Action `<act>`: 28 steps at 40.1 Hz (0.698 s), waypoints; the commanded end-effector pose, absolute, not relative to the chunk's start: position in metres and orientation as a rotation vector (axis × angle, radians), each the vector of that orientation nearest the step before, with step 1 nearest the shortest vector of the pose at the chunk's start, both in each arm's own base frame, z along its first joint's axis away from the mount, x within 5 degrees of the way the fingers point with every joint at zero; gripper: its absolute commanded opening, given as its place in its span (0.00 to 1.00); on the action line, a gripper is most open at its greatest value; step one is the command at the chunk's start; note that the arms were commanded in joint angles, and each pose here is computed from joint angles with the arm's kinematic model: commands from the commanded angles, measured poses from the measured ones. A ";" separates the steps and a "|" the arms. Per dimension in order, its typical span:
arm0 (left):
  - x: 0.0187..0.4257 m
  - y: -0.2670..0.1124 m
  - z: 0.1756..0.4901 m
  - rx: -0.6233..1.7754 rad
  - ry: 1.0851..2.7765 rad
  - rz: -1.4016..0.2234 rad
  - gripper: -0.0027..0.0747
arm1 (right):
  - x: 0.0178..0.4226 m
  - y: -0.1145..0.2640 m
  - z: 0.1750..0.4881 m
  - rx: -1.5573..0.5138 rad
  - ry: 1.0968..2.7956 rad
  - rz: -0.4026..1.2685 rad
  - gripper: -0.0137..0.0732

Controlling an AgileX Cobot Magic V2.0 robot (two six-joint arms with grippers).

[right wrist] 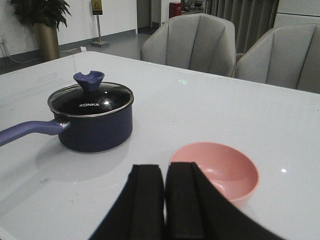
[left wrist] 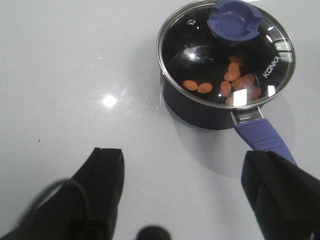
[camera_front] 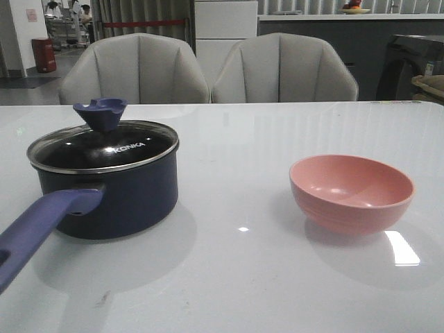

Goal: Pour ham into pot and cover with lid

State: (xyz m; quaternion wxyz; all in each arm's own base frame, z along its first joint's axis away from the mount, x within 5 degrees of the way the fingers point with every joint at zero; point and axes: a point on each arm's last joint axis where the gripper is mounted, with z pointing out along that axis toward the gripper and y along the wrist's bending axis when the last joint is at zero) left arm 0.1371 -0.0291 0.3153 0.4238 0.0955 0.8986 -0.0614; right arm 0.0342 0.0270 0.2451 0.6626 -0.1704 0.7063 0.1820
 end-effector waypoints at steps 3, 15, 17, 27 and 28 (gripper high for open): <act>0.106 -0.024 0.316 0.200 2.050 -0.184 0.52 | 0.032 0.024 0.260 -0.344 1.497 0.402 0.37; 0.049 -0.015 0.288 0.162 1.780 -0.219 0.52 | 0.032 0.024 0.260 -0.344 1.497 0.402 0.37; 0.044 -0.014 0.284 0.156 1.731 -0.219 0.52 | 0.032 0.024 0.260 -0.344 1.497 0.402 0.37; 0.037 -0.011 0.277 0.153 1.628 -0.187 0.30 | 0.032 0.024 0.260 -0.344 1.497 0.402 0.37; 0.038 -0.011 0.276 0.155 1.628 -0.183 0.25 | 0.032 0.024 0.260 -0.344 1.497 0.402 0.37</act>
